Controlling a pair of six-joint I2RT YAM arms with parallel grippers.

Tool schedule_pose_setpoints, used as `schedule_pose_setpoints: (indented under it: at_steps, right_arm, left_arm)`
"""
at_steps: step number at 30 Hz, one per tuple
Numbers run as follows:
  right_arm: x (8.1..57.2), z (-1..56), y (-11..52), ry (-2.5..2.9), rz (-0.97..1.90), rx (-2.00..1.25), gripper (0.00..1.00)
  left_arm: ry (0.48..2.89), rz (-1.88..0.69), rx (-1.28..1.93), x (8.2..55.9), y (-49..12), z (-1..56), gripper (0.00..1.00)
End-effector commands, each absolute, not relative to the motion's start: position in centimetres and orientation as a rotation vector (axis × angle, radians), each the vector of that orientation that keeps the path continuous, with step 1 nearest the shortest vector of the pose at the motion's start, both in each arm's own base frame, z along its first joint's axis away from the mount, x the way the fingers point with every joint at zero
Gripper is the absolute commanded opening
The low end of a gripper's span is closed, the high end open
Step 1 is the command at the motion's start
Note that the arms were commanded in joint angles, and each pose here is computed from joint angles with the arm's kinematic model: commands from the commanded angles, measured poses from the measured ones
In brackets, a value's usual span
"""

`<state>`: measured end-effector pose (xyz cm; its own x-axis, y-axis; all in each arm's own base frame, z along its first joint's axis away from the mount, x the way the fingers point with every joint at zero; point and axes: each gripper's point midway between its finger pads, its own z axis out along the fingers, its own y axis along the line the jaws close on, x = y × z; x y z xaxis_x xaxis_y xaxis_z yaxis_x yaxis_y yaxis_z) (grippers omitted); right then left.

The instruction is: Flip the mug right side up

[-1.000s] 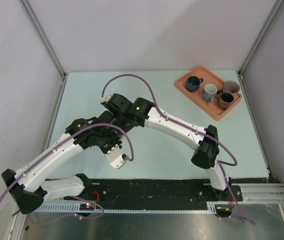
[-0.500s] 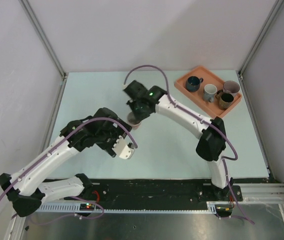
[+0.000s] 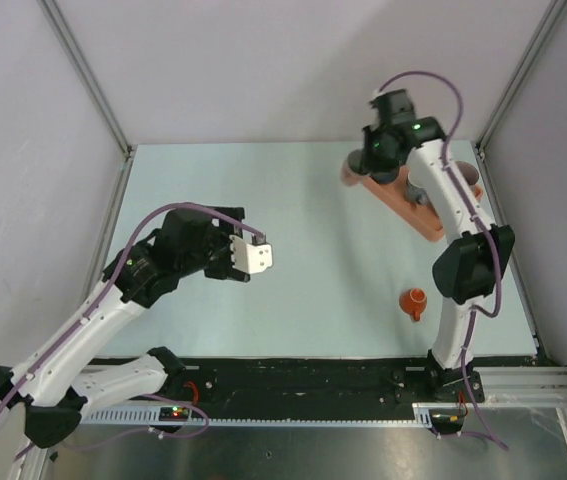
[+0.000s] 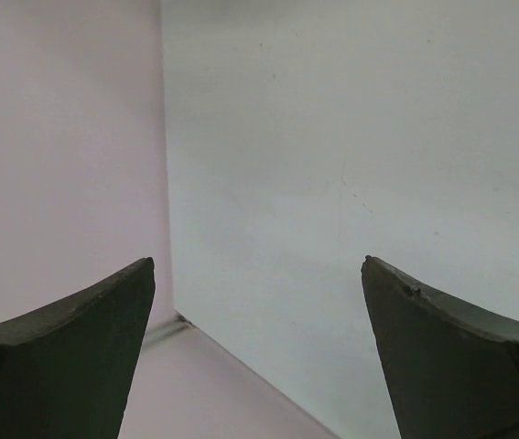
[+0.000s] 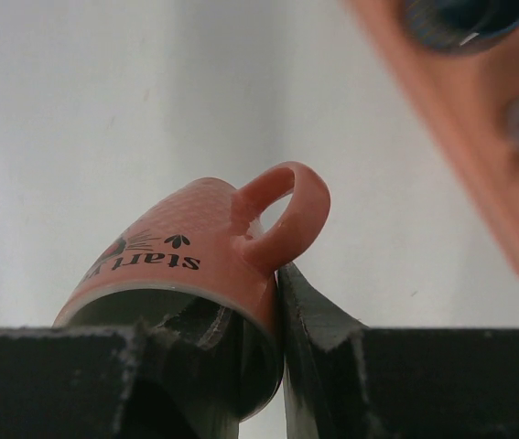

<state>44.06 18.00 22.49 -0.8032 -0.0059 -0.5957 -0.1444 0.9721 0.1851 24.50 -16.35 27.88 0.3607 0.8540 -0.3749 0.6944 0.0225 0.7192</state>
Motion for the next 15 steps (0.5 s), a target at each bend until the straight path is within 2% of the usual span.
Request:
schedule_pose_setpoints:
  at_steps: [1, 7, 15]
  right_arm:
    - [50.8, 27.8, 12.1, 2.288, 0.319, 0.068, 0.0]
    - [57.9, 25.8, 2.9, 2.212, 0.297, 0.336, 0.0]
    - [63.0, 22.8, -5.6, 2.082, 0.243, 0.492, 0.0]
  left_arm:
    - [1.503, 0.19, 1.516, 25.5, -15.0, 27.0, 0.99]
    - [1.635, 0.122, 1.443, 25.5, -13.7, 24.0, 0.98]
    - [1.742, 0.111, 1.386, 26.5, -12.0, 22.3, 0.98]
